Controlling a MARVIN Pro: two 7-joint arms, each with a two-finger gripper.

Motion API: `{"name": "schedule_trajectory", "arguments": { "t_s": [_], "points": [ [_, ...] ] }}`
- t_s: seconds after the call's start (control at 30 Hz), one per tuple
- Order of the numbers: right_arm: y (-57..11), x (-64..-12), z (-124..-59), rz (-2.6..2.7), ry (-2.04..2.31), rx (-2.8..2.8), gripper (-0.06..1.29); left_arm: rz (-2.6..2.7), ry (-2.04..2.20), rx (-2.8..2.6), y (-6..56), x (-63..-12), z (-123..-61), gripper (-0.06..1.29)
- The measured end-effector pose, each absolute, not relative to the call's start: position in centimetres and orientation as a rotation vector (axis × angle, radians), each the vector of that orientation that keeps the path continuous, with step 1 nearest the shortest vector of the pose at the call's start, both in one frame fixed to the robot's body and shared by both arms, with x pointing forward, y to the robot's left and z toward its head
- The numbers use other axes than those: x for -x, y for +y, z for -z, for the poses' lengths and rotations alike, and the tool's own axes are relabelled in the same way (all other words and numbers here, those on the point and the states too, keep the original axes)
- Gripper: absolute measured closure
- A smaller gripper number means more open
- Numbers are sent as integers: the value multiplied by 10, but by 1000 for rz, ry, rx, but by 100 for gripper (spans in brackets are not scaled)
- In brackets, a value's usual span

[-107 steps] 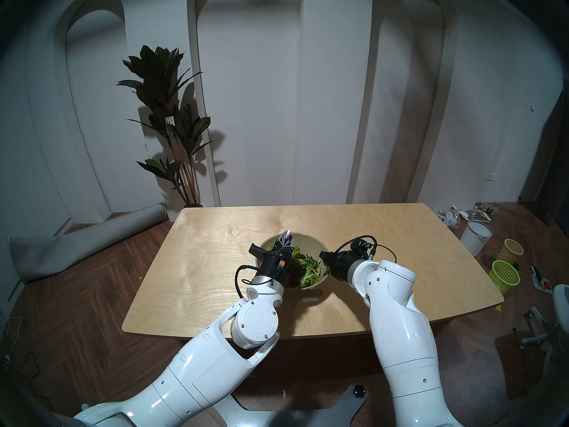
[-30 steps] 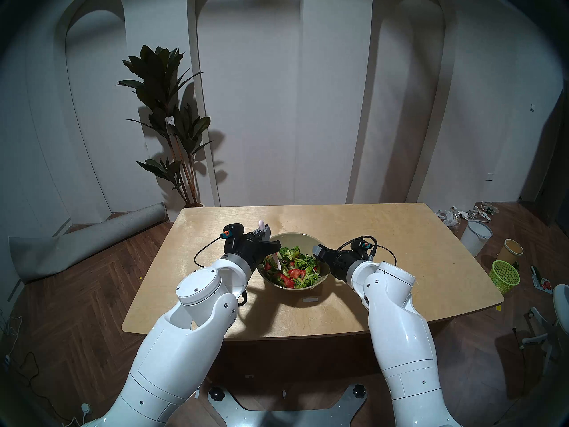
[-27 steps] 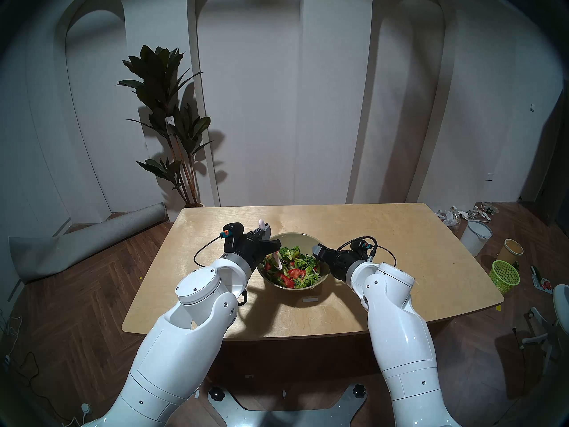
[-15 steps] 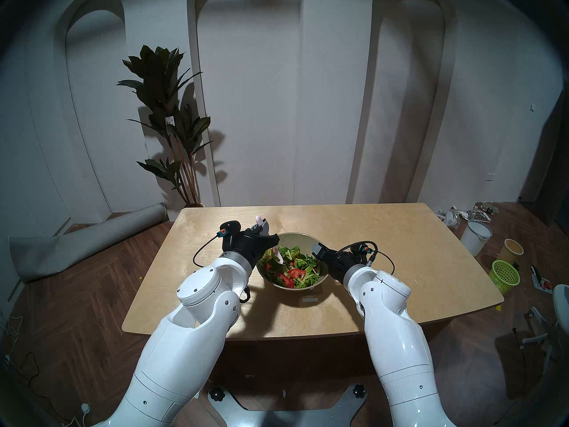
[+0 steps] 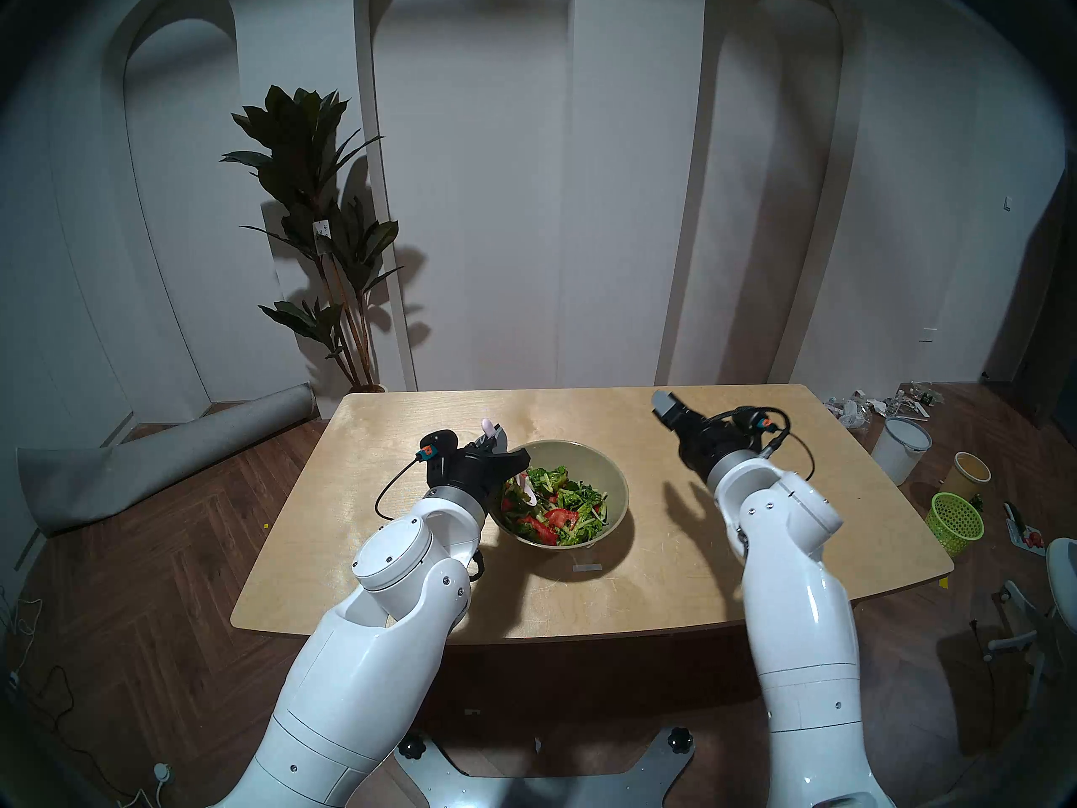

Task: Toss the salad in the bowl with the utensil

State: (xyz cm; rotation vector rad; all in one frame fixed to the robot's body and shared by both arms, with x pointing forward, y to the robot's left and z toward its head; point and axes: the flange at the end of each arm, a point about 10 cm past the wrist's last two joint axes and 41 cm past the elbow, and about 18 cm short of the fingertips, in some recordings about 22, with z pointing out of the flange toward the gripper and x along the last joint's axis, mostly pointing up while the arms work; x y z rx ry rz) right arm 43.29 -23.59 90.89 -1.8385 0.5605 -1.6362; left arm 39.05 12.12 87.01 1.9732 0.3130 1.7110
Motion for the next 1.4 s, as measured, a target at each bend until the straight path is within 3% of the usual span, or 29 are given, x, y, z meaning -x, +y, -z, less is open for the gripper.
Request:
{"name": "schedule_trajectory", "arguments": {
  "t_s": [0.63,1.4],
  "points": [
    [-255,-400,-956,1452,643,1993,0,-1795,614,-1769,133,-375,-861,126],
    [-255,-397,-970,1370,646,2037,0,-1940,696,-1636,100,-359,-814,126]
  ]
}}
